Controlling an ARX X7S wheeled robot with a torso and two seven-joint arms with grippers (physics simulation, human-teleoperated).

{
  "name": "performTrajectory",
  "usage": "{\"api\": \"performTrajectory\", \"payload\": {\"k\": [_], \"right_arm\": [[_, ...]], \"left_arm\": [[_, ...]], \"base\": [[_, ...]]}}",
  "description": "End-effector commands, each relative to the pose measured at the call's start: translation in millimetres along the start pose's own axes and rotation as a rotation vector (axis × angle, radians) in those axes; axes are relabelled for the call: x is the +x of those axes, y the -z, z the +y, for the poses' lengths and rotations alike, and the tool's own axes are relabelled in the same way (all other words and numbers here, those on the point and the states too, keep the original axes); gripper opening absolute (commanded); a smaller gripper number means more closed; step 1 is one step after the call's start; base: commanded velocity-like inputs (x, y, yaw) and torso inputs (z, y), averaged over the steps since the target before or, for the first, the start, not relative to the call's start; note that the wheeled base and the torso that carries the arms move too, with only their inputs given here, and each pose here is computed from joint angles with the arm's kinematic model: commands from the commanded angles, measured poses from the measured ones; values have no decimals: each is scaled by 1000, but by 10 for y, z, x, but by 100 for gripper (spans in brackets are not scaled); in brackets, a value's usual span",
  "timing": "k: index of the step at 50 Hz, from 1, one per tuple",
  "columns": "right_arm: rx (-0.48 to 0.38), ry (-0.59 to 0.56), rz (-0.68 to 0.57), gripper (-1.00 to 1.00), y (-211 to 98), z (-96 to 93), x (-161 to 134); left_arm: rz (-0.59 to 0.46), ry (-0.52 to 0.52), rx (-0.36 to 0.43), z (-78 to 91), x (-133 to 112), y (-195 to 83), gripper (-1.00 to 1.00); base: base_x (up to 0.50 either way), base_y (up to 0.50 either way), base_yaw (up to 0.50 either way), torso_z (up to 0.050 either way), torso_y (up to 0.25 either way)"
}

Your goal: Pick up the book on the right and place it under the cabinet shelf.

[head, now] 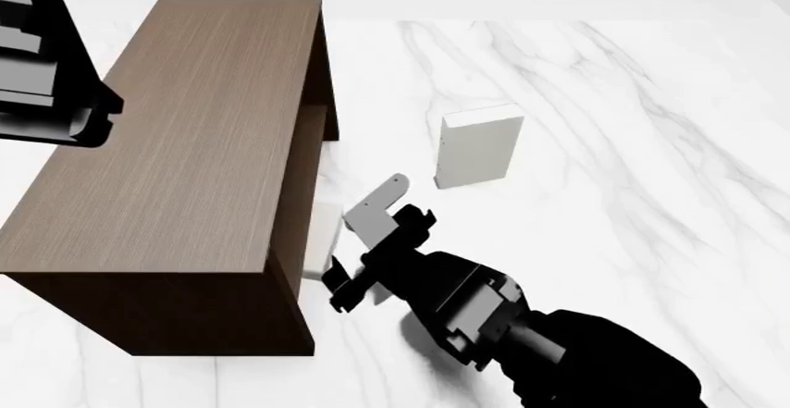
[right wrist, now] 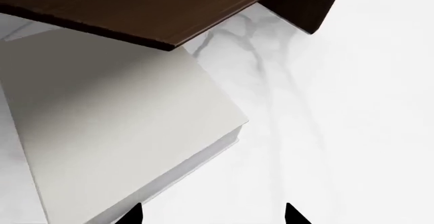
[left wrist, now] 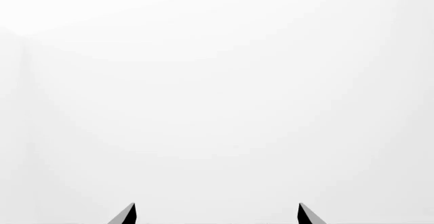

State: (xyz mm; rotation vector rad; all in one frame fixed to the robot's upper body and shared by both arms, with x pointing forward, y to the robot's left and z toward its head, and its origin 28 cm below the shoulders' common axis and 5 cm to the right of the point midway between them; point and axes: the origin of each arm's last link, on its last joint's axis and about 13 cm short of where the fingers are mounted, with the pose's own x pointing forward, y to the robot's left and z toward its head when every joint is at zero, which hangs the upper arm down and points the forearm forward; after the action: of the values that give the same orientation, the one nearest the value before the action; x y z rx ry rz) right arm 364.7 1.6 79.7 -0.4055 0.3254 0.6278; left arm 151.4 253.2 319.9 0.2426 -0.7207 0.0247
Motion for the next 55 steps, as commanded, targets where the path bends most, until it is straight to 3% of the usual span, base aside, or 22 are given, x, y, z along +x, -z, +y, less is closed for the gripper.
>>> {"api": "performTrajectory", "payload": {"k": [1,41,55], "right_arm": [[17,-93,-32,100,-68,42,8],[-21,-47,-55,100,-134,-83,10],[-46,96,-53,100,-178,-185,3]], "left_arm": [[7,-5,4,11,-3,32,100],[18,-46,26,110,-79,13,100],[17,-42,30,108,-82,-19,100]], "base": [[0,0,0,0,0],[0,0,0,0,0],[0,0,0,0,0]]}}
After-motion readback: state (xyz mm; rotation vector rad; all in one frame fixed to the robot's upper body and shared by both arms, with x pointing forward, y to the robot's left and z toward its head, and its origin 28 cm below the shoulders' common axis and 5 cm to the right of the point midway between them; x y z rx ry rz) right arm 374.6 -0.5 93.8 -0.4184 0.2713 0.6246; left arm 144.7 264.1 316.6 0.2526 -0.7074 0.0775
